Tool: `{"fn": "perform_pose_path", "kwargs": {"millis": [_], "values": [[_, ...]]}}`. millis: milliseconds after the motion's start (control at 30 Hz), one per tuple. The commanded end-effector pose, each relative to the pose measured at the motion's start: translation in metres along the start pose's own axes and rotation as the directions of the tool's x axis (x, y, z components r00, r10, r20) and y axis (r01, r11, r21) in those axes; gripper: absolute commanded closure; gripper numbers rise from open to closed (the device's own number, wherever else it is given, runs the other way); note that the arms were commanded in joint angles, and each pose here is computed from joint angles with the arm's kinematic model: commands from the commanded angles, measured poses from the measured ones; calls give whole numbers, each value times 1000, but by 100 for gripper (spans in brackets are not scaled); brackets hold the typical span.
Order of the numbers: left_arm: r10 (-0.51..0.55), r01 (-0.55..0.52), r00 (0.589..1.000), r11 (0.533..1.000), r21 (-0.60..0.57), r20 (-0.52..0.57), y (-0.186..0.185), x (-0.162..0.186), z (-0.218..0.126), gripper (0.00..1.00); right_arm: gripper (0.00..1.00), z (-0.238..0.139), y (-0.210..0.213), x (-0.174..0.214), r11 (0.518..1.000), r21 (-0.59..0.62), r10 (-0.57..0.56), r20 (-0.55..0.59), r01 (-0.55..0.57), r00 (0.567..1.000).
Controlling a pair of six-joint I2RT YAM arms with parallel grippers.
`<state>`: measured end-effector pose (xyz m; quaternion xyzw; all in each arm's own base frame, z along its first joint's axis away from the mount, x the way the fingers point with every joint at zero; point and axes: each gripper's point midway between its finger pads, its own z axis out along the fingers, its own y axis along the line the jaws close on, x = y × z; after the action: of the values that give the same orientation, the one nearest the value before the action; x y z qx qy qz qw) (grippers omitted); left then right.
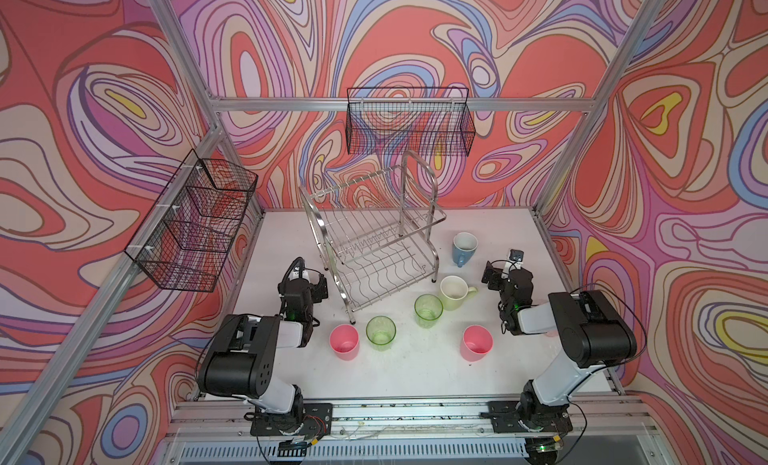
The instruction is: Load the cups into the dish rack
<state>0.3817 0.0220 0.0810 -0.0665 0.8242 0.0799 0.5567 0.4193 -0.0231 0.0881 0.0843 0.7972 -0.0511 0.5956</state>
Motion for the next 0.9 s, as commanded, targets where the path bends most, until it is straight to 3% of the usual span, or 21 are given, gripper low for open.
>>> {"fn": "perform_pose_path", "kwargs": {"millis": [0,867], "values": [[3,-3,999,1000,-10,40,1,-12,4,0,2,4,-1,-5,1000,7,0,14,0,1000],[20,-20,999,1000,17,34,-4,-13,3,3,1,-1,-2,-8,1000,11,-6,39,5,999]]}}
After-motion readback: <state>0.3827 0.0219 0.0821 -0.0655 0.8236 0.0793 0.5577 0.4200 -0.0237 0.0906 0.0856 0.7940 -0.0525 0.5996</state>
